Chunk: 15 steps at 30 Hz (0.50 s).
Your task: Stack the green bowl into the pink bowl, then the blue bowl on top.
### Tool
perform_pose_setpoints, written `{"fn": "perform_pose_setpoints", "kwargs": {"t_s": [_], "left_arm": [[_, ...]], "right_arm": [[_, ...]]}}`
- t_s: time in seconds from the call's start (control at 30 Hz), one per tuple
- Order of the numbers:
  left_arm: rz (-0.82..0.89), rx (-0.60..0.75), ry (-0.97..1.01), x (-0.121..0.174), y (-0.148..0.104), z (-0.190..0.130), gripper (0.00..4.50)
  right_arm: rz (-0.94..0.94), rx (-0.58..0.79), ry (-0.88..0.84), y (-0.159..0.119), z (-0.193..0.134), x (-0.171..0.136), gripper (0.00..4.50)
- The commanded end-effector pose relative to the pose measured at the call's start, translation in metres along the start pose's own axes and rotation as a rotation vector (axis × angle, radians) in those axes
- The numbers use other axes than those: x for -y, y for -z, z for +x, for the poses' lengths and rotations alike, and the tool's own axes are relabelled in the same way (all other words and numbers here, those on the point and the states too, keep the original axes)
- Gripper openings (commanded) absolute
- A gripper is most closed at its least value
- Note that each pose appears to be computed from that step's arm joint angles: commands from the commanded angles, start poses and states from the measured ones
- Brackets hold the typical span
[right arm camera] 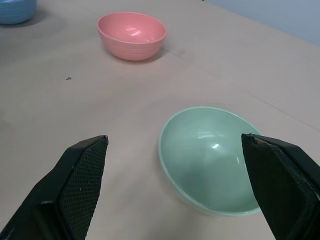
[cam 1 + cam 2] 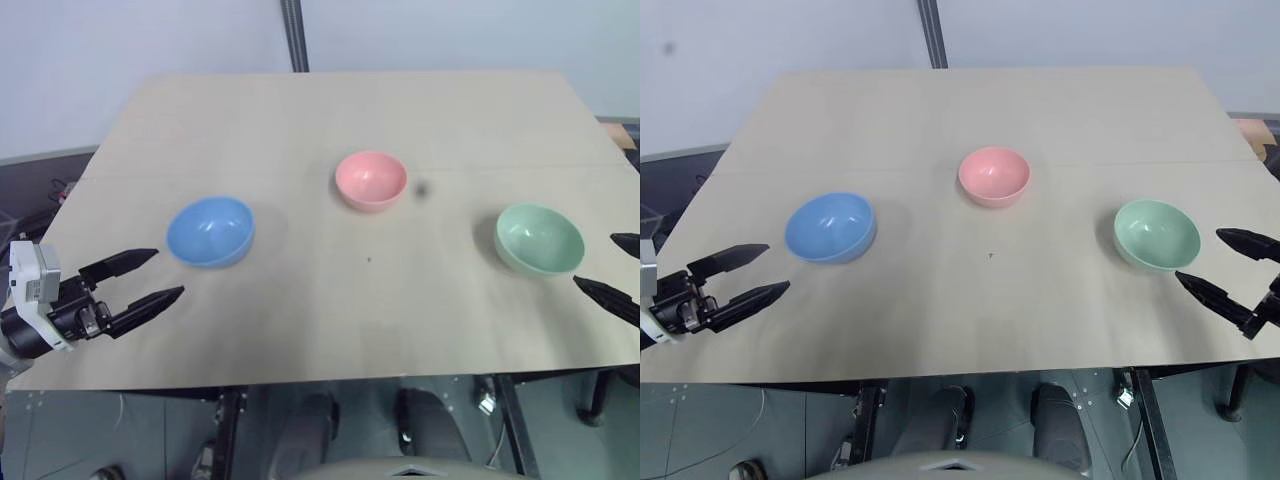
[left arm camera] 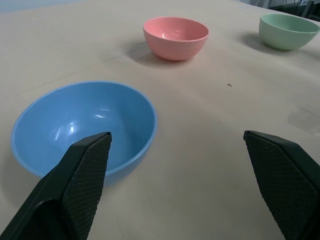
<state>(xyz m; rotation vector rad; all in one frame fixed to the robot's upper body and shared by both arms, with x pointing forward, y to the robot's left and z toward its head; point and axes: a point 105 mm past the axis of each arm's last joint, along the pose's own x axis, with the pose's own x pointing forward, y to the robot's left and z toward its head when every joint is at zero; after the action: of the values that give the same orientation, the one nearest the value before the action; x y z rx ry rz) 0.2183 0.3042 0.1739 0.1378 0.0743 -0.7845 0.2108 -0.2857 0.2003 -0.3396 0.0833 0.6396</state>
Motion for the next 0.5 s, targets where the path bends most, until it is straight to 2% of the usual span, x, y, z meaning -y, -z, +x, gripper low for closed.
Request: {"fn": "perform_pose_setpoints", "kwargs": {"t_s": [0.03, 0.27, 0.37, 0.43, 0.5], "left_arm": [[0.026, 0.010, 0.006, -0.002, -0.008, 0.003, 4.50], [0.037, 0.074, 0.046, 0.003, -0.016, 0.025, 4.50], [0.089, 0.094, 0.043, 0.005, -0.025, 0.044, 4.50], [0.133, 0.080, 0.021, 0.005, -0.031, 0.063, 4.50], [0.181, 0.089, 0.036, 0.007, -0.044, 0.090, 4.50]], "right_arm": [[-0.040, 0.024, -0.019, -0.013, 0.007, -0.002, 4.46], [-0.042, 0.051, -0.047, -0.013, 0.030, -0.006, 4.46], [-0.068, 0.081, -0.060, -0.016, 0.047, -0.012, 4.46], [-0.085, 0.088, -0.078, -0.018, 0.064, -0.019, 4.46], [-0.121, 0.148, -0.161, -0.031, 0.099, -0.030, 4.46]]}}
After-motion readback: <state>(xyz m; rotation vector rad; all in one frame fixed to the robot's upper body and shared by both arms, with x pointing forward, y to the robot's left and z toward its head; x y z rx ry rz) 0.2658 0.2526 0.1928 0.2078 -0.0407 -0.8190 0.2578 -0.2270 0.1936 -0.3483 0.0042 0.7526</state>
